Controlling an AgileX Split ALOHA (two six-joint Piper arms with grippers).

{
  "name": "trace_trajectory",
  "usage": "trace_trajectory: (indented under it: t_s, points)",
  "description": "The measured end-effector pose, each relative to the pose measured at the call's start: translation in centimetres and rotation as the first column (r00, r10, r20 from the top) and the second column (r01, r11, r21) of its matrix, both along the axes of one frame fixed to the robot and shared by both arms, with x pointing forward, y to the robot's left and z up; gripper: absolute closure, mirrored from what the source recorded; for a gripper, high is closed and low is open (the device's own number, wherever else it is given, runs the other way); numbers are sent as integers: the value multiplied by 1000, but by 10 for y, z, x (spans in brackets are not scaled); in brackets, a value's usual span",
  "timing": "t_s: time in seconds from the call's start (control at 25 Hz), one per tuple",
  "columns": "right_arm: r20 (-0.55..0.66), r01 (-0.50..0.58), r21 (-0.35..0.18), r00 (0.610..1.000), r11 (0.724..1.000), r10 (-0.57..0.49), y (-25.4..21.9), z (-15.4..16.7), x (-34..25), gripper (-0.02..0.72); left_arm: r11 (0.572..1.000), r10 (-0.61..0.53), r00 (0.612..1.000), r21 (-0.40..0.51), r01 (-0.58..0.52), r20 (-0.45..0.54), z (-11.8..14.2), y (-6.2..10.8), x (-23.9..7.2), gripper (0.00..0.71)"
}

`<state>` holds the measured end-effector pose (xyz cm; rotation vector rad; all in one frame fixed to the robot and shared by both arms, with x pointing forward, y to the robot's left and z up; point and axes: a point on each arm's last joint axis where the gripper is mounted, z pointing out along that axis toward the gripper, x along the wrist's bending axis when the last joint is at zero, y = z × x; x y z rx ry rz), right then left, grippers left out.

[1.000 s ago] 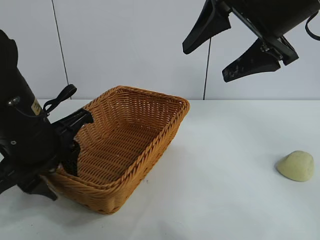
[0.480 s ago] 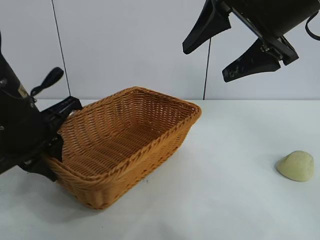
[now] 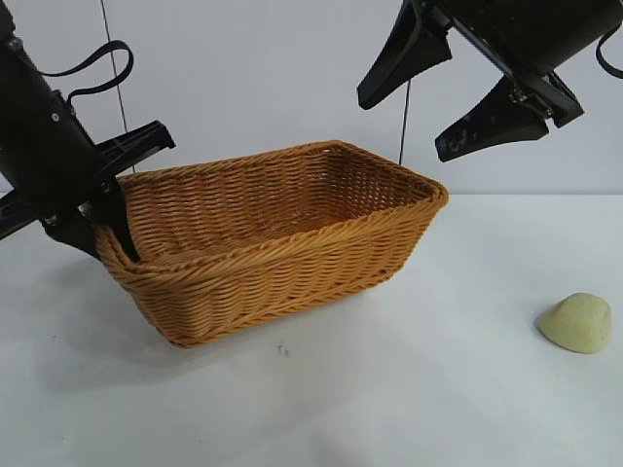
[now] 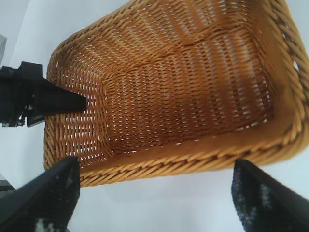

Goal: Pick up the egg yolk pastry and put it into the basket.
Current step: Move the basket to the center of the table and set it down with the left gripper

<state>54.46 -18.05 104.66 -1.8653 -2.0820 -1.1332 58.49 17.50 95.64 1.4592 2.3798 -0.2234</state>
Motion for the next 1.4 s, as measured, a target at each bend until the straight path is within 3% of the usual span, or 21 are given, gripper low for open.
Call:
trace_trajectory:
  t_s: [0.24, 0.36, 0.68, 1.04, 1.4]
  points:
    - [0, 0, 0, 1000, 1000, 0, 0, 0, 0, 89, 949, -314, 949, 34, 314, 3, 5, -12, 25, 628]
    - [0, 0, 0, 1000, 1000, 0, 0, 0, 0, 89, 920, -391, 921, 41, 390, 2, 6, -14, 28, 629]
    - [0, 0, 0, 1000, 1000, 0, 0, 0, 0, 89, 917, -397, 918, 50, 396, 10, -1, -14, 30, 628]
    - [0, 0, 0, 1000, 1000, 0, 0, 0, 0, 89, 939, -339, 941, 63, 338, -7, -46, -8, 18, 629]
    - [-1, -1, 0, 1000, 1000, 1, 0, 0, 0, 89, 929, -365, 931, 74, 363, 18, -50, -7, 17, 618]
